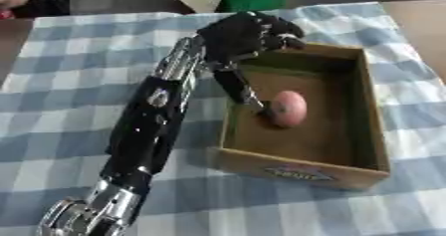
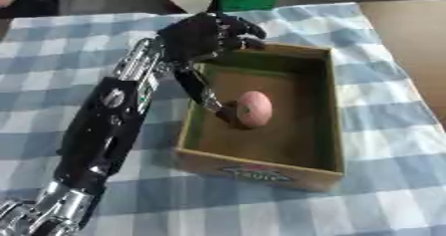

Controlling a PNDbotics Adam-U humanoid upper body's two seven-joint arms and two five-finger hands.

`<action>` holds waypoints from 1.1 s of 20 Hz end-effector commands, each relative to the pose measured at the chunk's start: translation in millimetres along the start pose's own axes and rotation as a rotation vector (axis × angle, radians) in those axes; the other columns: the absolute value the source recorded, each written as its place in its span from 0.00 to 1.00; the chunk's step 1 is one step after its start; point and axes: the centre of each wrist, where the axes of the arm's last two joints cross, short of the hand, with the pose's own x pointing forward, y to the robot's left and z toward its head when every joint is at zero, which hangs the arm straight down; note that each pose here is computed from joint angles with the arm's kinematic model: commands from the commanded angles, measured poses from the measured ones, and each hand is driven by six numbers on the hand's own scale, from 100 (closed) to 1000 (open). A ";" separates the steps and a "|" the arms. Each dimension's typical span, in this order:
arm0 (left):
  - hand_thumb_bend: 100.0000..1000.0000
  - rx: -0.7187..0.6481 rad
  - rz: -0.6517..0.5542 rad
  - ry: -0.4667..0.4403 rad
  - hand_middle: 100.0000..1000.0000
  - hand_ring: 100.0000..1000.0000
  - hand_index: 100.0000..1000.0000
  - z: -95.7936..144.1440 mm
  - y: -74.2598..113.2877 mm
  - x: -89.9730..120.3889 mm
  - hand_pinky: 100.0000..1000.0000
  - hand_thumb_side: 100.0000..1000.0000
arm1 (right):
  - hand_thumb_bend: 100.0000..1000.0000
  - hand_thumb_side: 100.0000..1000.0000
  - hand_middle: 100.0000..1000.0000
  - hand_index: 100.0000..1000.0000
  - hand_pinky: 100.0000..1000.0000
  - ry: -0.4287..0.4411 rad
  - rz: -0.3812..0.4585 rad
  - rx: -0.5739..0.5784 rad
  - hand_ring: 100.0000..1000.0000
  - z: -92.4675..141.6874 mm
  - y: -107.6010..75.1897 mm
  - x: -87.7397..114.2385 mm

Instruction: Pick up objects on the table and place them in the box.

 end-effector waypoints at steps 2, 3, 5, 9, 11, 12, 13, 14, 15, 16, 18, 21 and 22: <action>0.76 0.145 0.022 0.136 0.73 0.71 0.81 9.0 12.3 -13.8 0.44 1.00 | 0.00 1.00 0.53 0.85 0.84 -0.033 0.023 -0.006 0.84 -3.0 -5.5 9.6; 0.76 0.166 0.026 0.175 0.73 0.70 0.81 11.1 15.0 -15.6 0.44 1.00 | 0.00 1.00 0.53 0.85 0.84 -0.035 0.024 -0.013 0.84 -2.1 -6.3 10.1; 0.75 0.208 0.031 0.248 0.72 0.70 0.81 14.0 22.5 -18.5 0.45 1.00 | 0.00 1.00 0.53 0.85 0.84 -0.039 0.026 -0.024 0.84 -1.0 -7.5 10.9; 0.75 0.285 0.048 0.366 0.72 0.69 0.81 18.1 41.4 -22.6 0.45 1.00 | 0.00 1.00 0.53 0.85 0.84 -0.042 0.026 -0.043 0.84 1.3 -9.2 11.9; 0.76 0.329 0.060 0.418 0.72 0.68 0.81 21.2 53.5 -24.4 0.45 1.00 | 0.00 1.00 0.53 0.85 0.84 -0.039 0.031 -0.051 0.84 3.3 -10.3 12.4; 0.76 0.351 0.067 0.441 0.72 0.68 0.81 22.7 59.9 -24.8 0.45 1.00 | 0.00 1.00 0.53 0.85 0.84 -0.037 0.035 -0.055 0.84 4.2 -10.9 12.8; 0.75 0.378 0.074 0.465 0.71 0.68 0.80 24.7 66.9 -25.0 0.46 1.00 | 0.00 1.00 0.53 0.85 0.84 -0.035 0.039 -0.060 0.84 5.0 -11.7 13.3; 0.74 0.405 0.081 0.488 0.71 0.68 0.80 26.7 73.8 -24.6 0.46 1.00 | 0.00 1.00 0.53 0.85 0.84 -0.033 0.043 -0.064 0.84 5.8 -12.3 13.7; 0.73 0.436 0.088 0.513 0.70 0.67 0.80 29.3 81.1 -23.9 0.45 1.00 | 0.00 1.00 0.53 0.85 0.84 -0.031 0.048 -0.068 0.84 6.8 -13.0 14.2; 0.71 0.467 0.094 0.538 0.69 0.65 0.79 32.2 88.6 -22.8 0.45 1.00 | 0.00 1.00 0.53 0.85 0.84 -0.028 0.054 -0.073 0.84 7.8 -13.7 14.6; 0.66 0.537 0.111 0.594 0.65 0.61 0.78 40.0 103.0 -19.4 0.42 0.98 | 0.00 1.00 0.53 0.85 0.84 -0.022 0.067 -0.085 0.84 10.4 -15.5 15.9; 0.57 0.649 0.151 0.692 0.62 0.56 0.76 57.3 122.0 -11.8 0.39 0.93 | 0.00 1.00 0.53 0.85 0.84 -0.012 0.089 -0.101 0.84 13.6 -18.3 18.1; 0.56 0.688 0.169 0.724 0.61 0.55 0.76 63.3 128.4 -8.7 0.39 0.91 | 0.00 1.00 0.53 0.85 0.84 -0.009 0.096 -0.106 0.84 14.6 -19.1 18.7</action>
